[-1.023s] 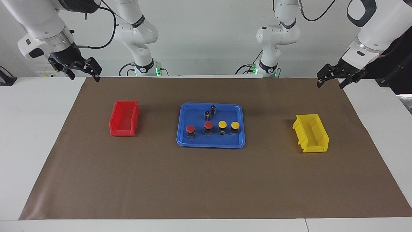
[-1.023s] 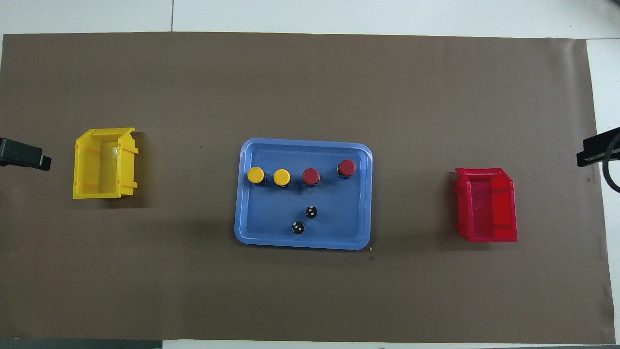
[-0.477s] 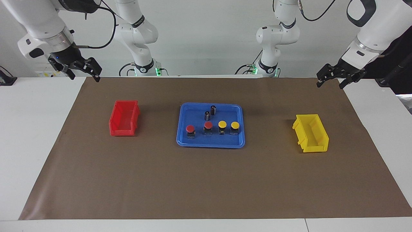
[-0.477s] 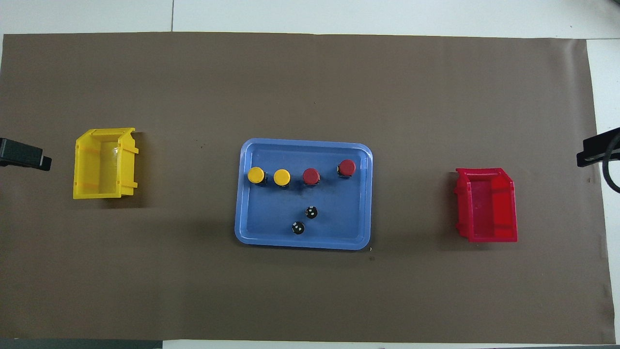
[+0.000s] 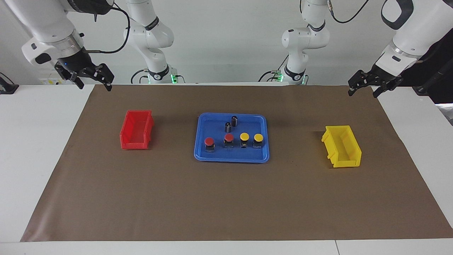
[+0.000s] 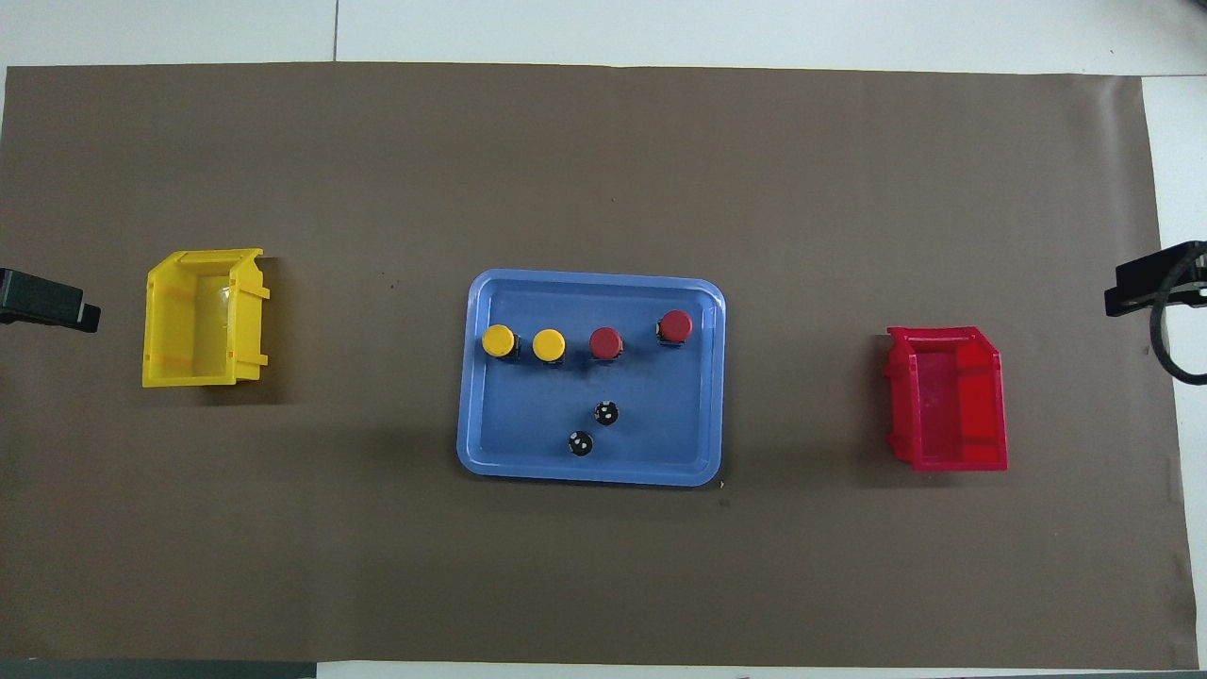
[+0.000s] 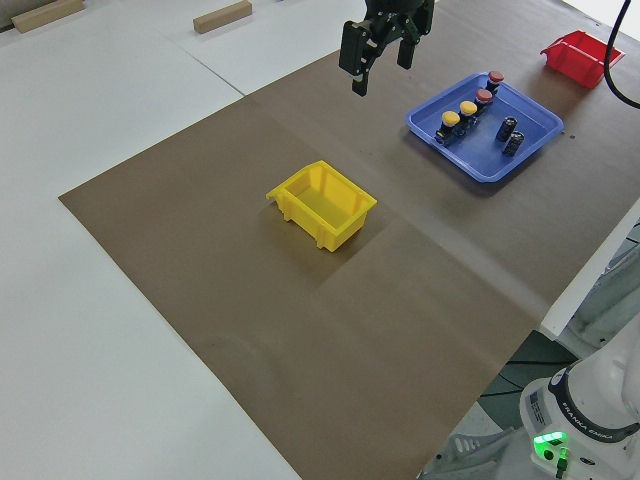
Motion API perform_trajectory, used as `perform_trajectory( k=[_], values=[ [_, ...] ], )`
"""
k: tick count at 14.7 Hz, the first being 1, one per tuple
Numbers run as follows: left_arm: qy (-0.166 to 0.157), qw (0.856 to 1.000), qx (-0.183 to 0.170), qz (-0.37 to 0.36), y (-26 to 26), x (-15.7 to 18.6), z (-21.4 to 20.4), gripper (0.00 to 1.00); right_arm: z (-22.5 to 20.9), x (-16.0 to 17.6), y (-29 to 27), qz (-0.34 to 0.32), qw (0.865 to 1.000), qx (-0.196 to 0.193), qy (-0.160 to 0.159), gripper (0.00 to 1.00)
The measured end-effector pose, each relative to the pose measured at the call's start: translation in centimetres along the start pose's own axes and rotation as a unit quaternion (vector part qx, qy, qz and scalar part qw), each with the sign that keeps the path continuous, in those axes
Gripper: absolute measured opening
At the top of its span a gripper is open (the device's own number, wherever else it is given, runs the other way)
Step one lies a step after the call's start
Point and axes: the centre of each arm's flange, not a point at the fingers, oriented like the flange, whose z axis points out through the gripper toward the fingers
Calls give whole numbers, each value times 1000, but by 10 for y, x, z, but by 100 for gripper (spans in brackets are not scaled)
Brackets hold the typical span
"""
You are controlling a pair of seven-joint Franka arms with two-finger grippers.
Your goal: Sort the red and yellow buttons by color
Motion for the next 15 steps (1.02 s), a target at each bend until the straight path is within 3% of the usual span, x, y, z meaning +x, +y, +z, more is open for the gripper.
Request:
perform_trajectory(
  k=[3,7,11,15],
  values=[
    [0,1000,0,0,0,0,0,100,2,4,-43,-2,1000,20,7,100],
    [0,1000,0,0,0,0,0,100,24,16,-156,1,999,36,18,100],
    [0,1000,0,0,0,0,0,100,102,44,-275,7,998,48,51,100],
    [0,1000,0,0,0,0,0,100,189,50,-306,-4,997,49,58,100]
  ],
)
